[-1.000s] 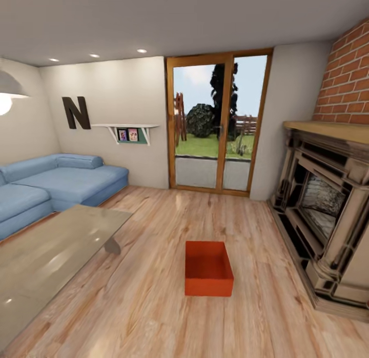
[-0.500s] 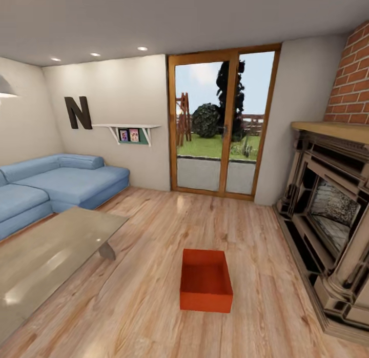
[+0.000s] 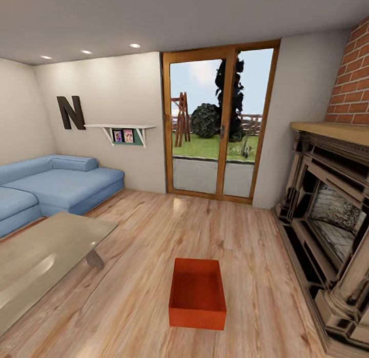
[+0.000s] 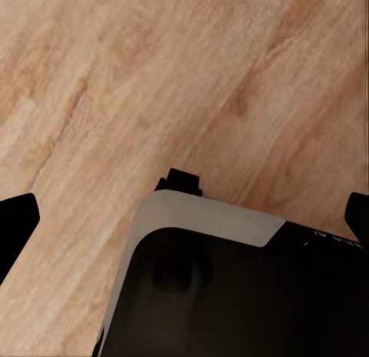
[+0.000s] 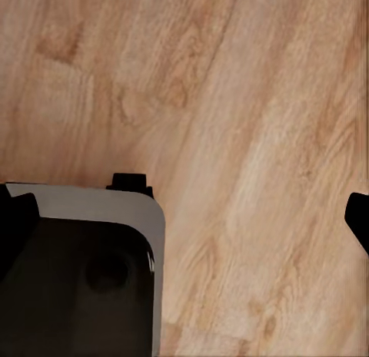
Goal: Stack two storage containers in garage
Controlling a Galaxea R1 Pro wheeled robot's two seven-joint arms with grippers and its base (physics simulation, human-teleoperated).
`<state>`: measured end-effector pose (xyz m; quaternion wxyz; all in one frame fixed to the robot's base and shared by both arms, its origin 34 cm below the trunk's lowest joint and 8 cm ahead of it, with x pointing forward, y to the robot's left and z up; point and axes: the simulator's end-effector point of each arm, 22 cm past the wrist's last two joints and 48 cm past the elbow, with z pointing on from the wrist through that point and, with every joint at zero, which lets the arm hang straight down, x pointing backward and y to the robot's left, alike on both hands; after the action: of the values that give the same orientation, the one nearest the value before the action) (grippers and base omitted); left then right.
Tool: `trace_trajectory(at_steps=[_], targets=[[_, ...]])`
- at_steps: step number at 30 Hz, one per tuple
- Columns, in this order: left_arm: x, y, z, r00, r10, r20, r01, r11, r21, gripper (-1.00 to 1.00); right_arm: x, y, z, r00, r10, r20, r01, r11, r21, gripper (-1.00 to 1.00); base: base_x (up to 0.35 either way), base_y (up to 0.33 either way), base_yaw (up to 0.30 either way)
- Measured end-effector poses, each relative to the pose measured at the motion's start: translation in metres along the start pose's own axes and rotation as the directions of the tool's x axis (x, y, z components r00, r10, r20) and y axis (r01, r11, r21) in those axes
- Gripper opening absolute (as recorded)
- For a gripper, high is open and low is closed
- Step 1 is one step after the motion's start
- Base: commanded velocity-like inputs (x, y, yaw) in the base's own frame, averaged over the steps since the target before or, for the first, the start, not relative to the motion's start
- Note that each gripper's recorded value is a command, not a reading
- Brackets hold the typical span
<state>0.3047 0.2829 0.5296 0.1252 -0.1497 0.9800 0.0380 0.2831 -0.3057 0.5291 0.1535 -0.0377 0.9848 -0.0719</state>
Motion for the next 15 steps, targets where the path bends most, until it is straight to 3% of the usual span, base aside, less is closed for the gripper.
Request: trace_trajectory(at_steps=[15], targets=[[-0.0004, 0.0012, 0.0001, 1.0, -0.001, 0.001, 0.001, 1.0, -0.002, 1.0, 0.0003, -0.0002, 0.0, 1.0, -0.003, -0.001, 0.003, 1.0, 0.0, 1.0, 0.32, -0.013, 0.0]])
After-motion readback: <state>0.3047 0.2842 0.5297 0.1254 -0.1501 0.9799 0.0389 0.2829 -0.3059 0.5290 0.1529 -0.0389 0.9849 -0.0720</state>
